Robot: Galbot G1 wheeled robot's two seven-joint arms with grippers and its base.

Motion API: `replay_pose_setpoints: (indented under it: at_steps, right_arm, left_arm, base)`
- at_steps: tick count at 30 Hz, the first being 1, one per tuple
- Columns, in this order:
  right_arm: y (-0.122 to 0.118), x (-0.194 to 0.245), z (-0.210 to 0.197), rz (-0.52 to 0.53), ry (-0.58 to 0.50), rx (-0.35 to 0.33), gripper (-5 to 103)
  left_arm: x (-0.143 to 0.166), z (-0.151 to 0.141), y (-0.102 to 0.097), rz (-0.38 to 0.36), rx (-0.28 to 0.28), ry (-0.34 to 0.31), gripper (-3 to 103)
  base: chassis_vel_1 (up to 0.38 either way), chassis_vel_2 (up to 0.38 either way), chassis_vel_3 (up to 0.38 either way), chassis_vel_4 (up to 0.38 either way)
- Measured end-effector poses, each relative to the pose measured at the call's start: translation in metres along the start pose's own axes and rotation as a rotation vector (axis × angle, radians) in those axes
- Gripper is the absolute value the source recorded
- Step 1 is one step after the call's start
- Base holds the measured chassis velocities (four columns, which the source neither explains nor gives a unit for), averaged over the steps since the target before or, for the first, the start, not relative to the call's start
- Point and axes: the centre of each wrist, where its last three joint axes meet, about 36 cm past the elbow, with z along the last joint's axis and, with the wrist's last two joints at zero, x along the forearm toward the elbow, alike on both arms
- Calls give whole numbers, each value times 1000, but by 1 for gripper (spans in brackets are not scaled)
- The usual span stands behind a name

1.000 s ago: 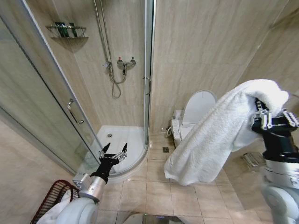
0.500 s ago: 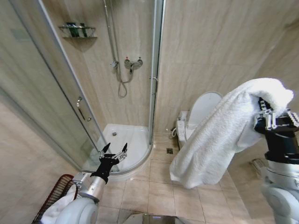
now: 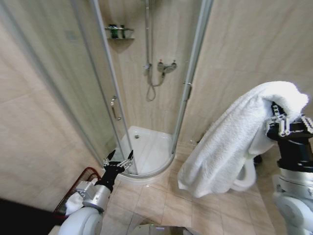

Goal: Discard the used towel into the hamper.

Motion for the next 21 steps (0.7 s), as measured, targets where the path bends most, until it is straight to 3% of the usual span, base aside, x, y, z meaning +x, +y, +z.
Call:
replay_pose_setpoints:
  at_steps: [13, 21]
  right_arm:
    - [-1, 1, 0, -7, 8, 15, 12]
    - [0, 2, 0, 2, 24, 22, 12]
  left_arm:
    - [0, 0, 0, 0, 0, 0, 99]
    - [0, 0, 0, 0, 0, 0, 99]
  base:
    - [129, 113, 120, 123]
    - [16, 18, 15, -19]
